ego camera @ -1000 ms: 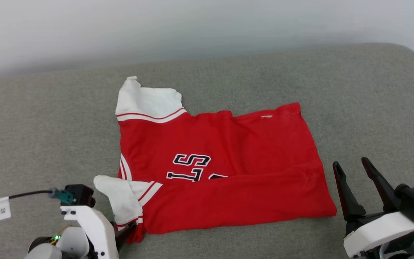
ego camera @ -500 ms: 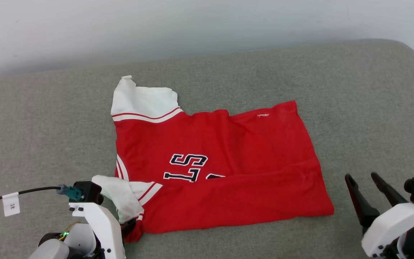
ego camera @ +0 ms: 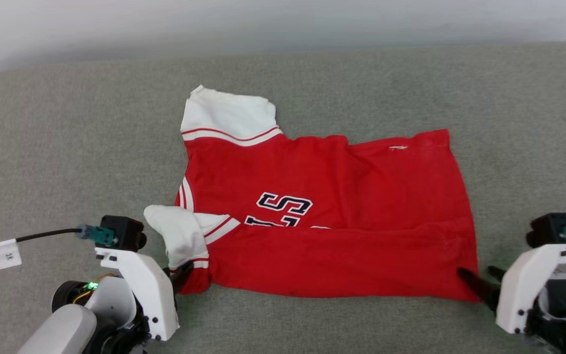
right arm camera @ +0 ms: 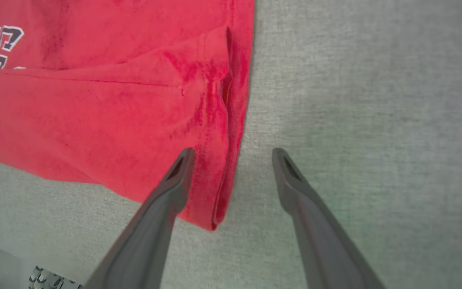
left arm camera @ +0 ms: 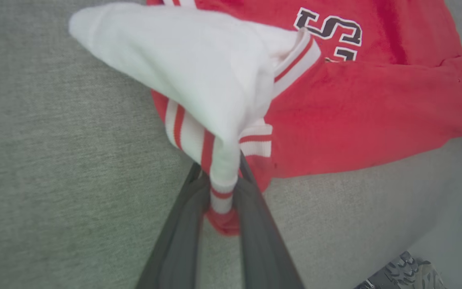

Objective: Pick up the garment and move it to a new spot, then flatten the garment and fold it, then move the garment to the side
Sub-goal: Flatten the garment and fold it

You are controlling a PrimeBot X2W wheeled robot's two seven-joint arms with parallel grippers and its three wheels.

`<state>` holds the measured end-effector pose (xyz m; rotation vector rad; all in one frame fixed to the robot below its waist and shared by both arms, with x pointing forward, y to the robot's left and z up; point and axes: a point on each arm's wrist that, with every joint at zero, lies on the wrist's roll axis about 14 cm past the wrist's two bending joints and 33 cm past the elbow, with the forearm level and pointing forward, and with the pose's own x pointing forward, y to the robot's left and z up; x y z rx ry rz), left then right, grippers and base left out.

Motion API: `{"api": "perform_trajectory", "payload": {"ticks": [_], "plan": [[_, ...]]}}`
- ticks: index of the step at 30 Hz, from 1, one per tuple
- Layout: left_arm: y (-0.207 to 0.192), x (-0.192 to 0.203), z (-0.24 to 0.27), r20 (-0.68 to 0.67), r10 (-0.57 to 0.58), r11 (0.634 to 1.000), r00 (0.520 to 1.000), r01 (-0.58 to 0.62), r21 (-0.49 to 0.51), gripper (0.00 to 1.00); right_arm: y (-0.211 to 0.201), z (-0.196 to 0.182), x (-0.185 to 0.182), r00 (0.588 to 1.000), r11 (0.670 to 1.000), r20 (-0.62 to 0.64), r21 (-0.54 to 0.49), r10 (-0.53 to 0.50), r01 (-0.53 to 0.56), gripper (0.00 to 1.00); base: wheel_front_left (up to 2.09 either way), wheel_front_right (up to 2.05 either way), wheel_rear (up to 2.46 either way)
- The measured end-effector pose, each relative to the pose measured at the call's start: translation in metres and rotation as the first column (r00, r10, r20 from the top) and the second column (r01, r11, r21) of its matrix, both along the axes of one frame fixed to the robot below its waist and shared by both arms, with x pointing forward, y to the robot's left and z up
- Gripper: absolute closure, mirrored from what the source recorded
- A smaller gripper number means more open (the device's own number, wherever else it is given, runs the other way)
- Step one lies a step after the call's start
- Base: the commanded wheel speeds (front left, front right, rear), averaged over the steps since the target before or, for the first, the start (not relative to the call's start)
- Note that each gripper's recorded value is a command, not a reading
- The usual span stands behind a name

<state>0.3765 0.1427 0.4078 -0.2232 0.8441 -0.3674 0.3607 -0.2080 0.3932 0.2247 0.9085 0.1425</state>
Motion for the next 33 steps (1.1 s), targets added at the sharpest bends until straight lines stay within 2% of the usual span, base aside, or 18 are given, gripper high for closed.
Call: {"api": "perform_trajectory", "payload": {"ticks": [6, 7, 8, 9, 14, 22, 29, 33], "plan": [[-0.002, -0.005, -0.01, -0.039, -0.006, 1.0, 0.999, 0.006, 0.003, 1.0, 0.027, -0.025, 0.003, 0.992, 0.997, -0.111, 0.055, 0.059, -0.053, 0.0, 0.0, 0.0, 0.0], [-0.002, -0.006, -0.012, -0.044, -0.004, 1.0, 0.999, 0.005, 0.003, 1.0, 0.028, -0.029, 0.003, 0.99, 0.997, -0.126, 0.062, 0.061, -0.053, 0.03, 0.0, 0.0, 0.0], [-0.002, -0.006, -0.013, -0.048, -0.002, 1.0, 0.999, 0.002, 0.003, 1.0, 0.029, -0.03, 0.003, 0.989, 0.996, -0.135, 0.07, 0.062, -0.053, 0.6, 0.0, 0.0, 0.0], [-0.002, -0.006, -0.014, -0.05, -0.002, 1.0, 0.999, 0.002, 0.003, 1.0, 0.03, -0.032, 0.004, 0.988, 0.996, -0.141, 0.075, 0.064, -0.053, 1.0, 0.0, 0.0, 0.0], [-0.002, -0.007, -0.013, -0.054, -0.006, 1.0, 0.999, 0.006, 0.002, 1.0, 0.033, -0.029, 0.005, 0.989, 0.995, -0.125, 0.081, 0.073, -0.063, 1.0, 0.0, 0.0, 0.0], [-0.003, -0.027, -0.002, -0.05, -0.023, 1.0, 0.998, 0.024, 0.005, 1.0, 0.038, -0.002, -0.001, 0.994, 0.992, -0.026, 0.062, 0.11, -0.108, 1.0, 0.0, 0.0, 0.0], [-0.003, -0.064, 0.009, -0.053, -0.028, 1.0, 0.998, 0.028, 0.011, 1.0, 0.036, 0.016, -0.033, 0.993, 0.991, 0.015, 0.058, 0.116, -0.117, 1.0, 0.0, 0.0, 0.0], [0.003, -0.08, 0.017, -0.04, -0.014, 1.0, 0.999, 0.015, 0.02, 1.0, 0.029, 0.024, -0.049, 0.996, 0.993, 0.037, 0.075, 0.084, -0.087, 1.0, 0.0, 0.0, 0.0]]}}
